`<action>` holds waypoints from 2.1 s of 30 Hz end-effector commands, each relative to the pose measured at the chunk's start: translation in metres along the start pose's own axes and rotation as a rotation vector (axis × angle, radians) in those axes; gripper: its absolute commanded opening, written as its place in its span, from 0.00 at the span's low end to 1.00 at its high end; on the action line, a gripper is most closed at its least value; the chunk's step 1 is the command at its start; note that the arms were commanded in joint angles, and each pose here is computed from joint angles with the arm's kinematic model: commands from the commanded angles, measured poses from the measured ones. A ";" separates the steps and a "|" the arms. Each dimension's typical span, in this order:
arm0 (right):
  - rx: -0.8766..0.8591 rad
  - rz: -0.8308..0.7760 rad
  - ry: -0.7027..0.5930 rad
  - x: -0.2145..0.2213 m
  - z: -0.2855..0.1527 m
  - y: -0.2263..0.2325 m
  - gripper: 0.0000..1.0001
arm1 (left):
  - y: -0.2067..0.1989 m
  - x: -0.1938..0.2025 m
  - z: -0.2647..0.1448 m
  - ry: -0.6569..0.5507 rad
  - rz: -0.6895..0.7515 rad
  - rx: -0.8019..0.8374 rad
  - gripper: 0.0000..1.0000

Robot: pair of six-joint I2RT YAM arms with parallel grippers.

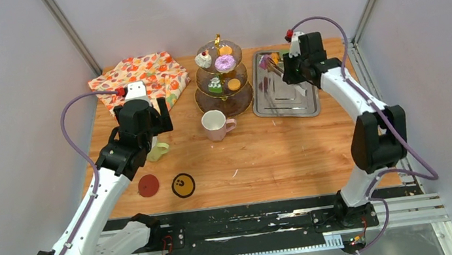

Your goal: Serve the afternoon tea

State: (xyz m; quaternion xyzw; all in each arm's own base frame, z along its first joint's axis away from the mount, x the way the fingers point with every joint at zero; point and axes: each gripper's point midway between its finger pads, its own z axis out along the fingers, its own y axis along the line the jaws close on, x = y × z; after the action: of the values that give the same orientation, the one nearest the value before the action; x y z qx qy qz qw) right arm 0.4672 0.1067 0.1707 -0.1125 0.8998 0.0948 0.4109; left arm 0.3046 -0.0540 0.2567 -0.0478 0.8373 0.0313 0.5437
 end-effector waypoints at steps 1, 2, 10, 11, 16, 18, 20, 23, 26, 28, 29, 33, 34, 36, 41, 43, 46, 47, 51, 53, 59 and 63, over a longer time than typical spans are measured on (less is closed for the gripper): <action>-0.016 0.039 -0.071 -0.004 -0.037 0.014 0.01 | -0.007 -0.013 -0.001 -0.041 -0.037 0.030 0.95; -0.021 0.049 -0.070 0.002 -0.043 0.016 0.00 | -0.008 -0.012 -0.001 -0.038 -0.041 0.034 0.95; -0.132 0.092 -0.103 0.035 -0.088 0.057 0.01 | -0.014 -0.007 -0.004 -0.023 -0.067 0.070 0.95; -0.147 0.089 -0.099 0.039 -0.090 0.064 0.01 | -0.014 -0.007 -0.004 -0.025 -0.072 0.072 0.95; -0.263 0.123 -0.109 0.047 -0.089 0.102 0.01 | -0.015 -0.004 -0.006 -0.016 -0.097 0.079 0.95; -0.299 0.126 -0.098 0.049 -0.086 0.116 0.01 | -0.016 -0.003 -0.008 -0.011 -0.103 0.086 0.95; -0.326 0.120 -0.081 0.052 -0.084 0.129 0.01 | -0.016 -0.003 -0.010 -0.010 -0.108 0.090 0.95; -0.355 0.103 -0.064 0.055 -0.079 0.145 0.00 | -0.014 -0.003 -0.013 -0.013 -0.112 0.092 0.95; -0.382 0.089 -0.058 0.054 -0.075 0.157 0.00 | -0.013 -0.003 -0.015 -0.014 -0.114 0.088 0.95; -0.403 0.088 -0.051 0.053 -0.071 0.163 0.00 | -0.013 -0.004 -0.015 -0.015 -0.114 0.089 0.95; -0.414 0.090 -0.041 0.055 -0.068 0.166 0.01 | -0.013 -0.004 -0.015 -0.014 -0.112 0.090 0.95; -0.455 0.097 -0.027 0.056 -0.059 0.175 0.01 | -0.014 -0.005 -0.012 -0.009 -0.104 0.087 0.95; -0.475 0.098 -0.023 0.056 -0.057 0.179 0.01 | -0.014 -0.005 -0.012 -0.008 -0.103 0.086 0.95; -0.507 0.098 -0.008 0.058 -0.053 0.185 0.01 | -0.017 -0.005 -0.011 -0.006 -0.106 0.096 0.95; -0.517 0.070 -0.004 0.057 -0.040 0.191 0.01 | -0.019 -0.003 -0.007 0.003 -0.105 0.095 0.95; -0.515 0.058 -0.002 0.056 -0.033 0.191 0.01 | -0.018 -0.004 -0.006 -0.002 -0.102 0.090 0.95; -0.505 0.041 -0.014 0.053 -0.023 0.190 0.01 | -0.019 -0.005 -0.005 -0.001 -0.096 0.088 0.95; -0.502 0.039 -0.024 0.051 -0.020 0.190 0.01 | -0.018 -0.005 -0.005 0.001 -0.094 0.085 0.95; -0.539 0.048 -0.052 0.047 -0.007 0.197 0.00 | -0.018 -0.003 -0.002 0.006 -0.091 0.078 0.95; -0.540 0.055 -0.076 0.044 -0.003 0.200 0.00 | -0.018 -0.001 -0.001 0.010 -0.091 0.078 0.95; -0.467 0.088 -0.131 0.042 0.016 0.190 0.01 | -0.018 0.002 0.001 0.018 -0.089 0.073 0.94; -0.448 0.080 -0.094 0.051 0.025 0.187 0.10 | -0.016 0.002 0.001 0.014 -0.083 0.063 0.95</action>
State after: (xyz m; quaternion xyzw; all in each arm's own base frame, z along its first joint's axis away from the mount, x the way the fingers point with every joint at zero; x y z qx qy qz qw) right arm 0.3892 0.2796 0.1264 -0.1610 0.8498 0.3167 0.3893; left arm 0.3035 -0.0723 0.2494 -0.0614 0.8461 -0.0242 0.5290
